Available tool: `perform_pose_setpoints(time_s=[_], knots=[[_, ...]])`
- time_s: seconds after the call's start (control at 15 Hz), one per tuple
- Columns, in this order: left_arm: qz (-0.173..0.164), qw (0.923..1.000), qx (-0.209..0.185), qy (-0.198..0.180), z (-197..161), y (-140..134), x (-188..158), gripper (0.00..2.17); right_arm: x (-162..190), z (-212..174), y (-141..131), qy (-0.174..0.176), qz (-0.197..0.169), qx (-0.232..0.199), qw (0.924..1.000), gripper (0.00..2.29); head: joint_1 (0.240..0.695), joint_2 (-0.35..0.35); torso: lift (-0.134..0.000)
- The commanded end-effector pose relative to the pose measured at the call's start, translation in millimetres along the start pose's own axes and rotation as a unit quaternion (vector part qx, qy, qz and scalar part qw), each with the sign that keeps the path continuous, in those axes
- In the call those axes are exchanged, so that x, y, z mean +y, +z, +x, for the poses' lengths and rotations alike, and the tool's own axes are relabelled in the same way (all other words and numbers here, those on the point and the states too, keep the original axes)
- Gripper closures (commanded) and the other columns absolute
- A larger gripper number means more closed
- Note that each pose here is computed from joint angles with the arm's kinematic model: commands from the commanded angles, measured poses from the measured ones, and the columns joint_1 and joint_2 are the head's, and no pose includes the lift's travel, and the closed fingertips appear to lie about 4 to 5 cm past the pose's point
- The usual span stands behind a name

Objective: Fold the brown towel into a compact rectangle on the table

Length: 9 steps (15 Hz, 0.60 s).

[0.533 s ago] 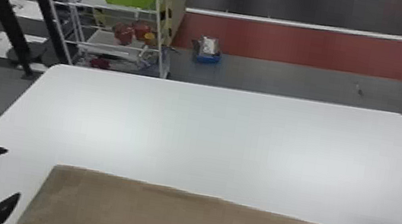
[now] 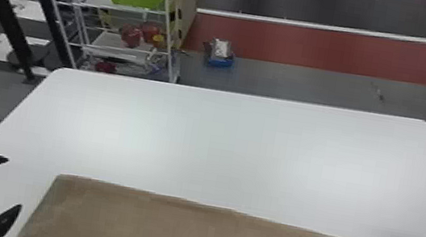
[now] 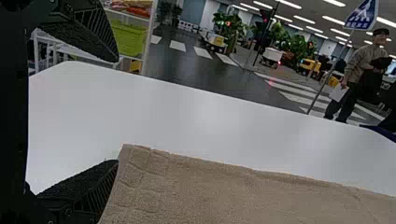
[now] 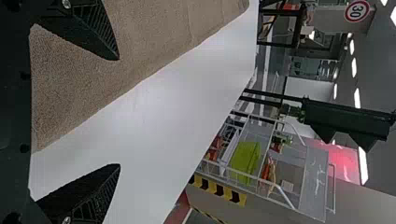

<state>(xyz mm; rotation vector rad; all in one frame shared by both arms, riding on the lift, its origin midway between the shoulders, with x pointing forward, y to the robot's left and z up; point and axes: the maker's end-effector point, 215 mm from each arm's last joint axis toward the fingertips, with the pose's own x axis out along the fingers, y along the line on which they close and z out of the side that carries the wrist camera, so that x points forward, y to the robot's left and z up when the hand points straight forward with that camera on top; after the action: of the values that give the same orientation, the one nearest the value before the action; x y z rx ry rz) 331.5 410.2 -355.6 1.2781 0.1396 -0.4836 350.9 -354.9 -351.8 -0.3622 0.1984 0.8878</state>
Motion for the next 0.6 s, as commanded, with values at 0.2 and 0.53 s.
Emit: perform_pose_setpoints(time_s=[0.2,0.53], knots=[[0.000,1.0000,-0.001,-0.002,-0.9,0.9,-2.3,0.12,1.4,0.9,0.2,0.003,-0.001,0.000,1.0000,0.05,0.695,0.095,-0.134],[0.001,1.0000,-0.006,-0.003,1.1,4.7,-4.1,0.12,8.4,13.5,-4.5,0.017,-0.007,0.007,0.9998,0.05,0.695,0.097,-0.134]])
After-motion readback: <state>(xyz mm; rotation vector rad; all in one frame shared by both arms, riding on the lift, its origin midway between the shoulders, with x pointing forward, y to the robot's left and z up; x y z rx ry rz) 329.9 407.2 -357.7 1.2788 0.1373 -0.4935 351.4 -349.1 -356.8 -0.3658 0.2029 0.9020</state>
